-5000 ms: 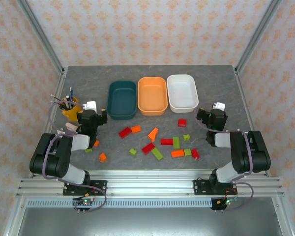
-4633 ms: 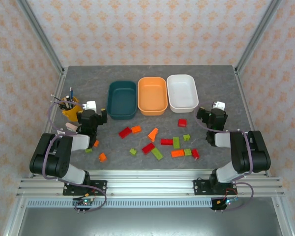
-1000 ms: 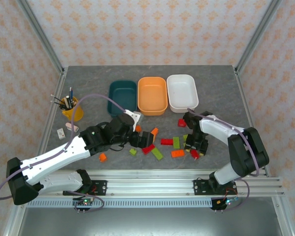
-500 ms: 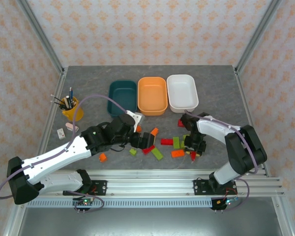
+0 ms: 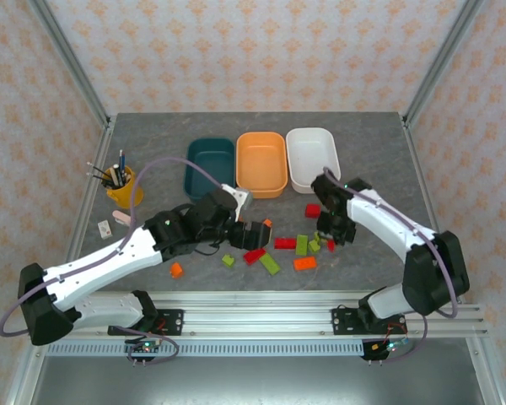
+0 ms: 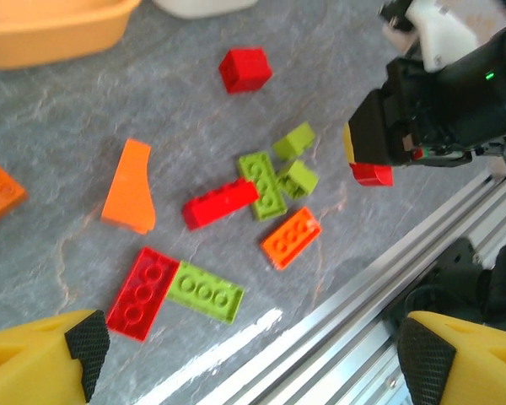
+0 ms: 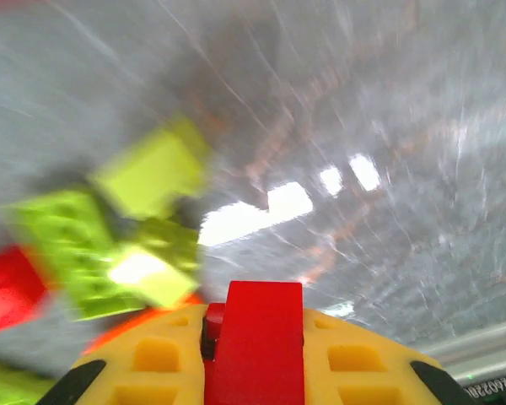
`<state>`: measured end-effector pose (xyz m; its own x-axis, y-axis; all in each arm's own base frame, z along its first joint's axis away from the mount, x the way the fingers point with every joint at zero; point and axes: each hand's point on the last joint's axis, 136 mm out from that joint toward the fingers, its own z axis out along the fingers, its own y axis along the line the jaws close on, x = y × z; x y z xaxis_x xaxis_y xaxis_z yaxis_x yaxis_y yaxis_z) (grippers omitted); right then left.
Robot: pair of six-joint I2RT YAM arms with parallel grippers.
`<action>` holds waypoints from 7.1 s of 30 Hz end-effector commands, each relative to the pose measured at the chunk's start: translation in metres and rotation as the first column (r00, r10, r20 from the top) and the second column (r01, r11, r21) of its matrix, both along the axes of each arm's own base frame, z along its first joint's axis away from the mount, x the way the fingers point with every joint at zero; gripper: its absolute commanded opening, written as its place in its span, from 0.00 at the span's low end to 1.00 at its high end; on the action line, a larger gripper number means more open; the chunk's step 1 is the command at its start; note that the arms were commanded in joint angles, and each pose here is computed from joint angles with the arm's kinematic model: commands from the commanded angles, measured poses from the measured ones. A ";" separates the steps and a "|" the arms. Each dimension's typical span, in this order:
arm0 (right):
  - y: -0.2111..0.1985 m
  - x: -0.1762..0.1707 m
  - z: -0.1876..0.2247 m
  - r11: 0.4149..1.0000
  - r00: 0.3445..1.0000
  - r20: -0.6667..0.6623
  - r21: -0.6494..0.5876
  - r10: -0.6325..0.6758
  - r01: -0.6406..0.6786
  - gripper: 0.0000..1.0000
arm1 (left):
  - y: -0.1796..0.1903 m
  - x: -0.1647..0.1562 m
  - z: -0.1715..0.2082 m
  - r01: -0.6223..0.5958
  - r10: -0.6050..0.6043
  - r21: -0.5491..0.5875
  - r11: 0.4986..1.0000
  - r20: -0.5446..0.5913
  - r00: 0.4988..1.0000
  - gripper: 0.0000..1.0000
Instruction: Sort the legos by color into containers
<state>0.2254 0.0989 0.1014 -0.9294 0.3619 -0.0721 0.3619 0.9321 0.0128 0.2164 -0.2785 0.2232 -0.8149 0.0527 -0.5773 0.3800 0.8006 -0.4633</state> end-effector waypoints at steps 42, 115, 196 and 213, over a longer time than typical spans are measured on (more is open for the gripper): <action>0.174 0.103 0.106 0.810 0.692 0.619 0.147 0.372 -0.567 0.51 | 0.272 -0.033 -0.086 -0.784 0.907 0.458 0.419 -0.234 0.349 0.88; 0.168 0.124 0.143 0.849 0.708 0.704 0.334 0.064 -0.409 0.53 | 0.216 0.136 -0.051 -0.656 0.753 0.401 0.640 -0.160 0.638 0.30; 0.059 -0.062 -0.100 0.901 0.907 -0.025 0.108 -0.420 0.420 0.47 | 0.064 0.013 -0.015 -0.164 0.173 0.108 0.981 -0.077 0.982 0.90; 0.062 -0.013 -0.001 0.977 0.952 0.229 0.111 -0.203 0.181 0.27 | 0.026 0.006 -0.012 -0.134 0.097 -0.145 0.980 -0.236 0.967 0.90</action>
<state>0.1965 0.1686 0.0634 -0.7676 0.6298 -0.1187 0.6044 0.7730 0.1928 0.2118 -0.2423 0.1907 -0.9199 -0.0557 -0.3883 0.1930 0.7974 -0.5717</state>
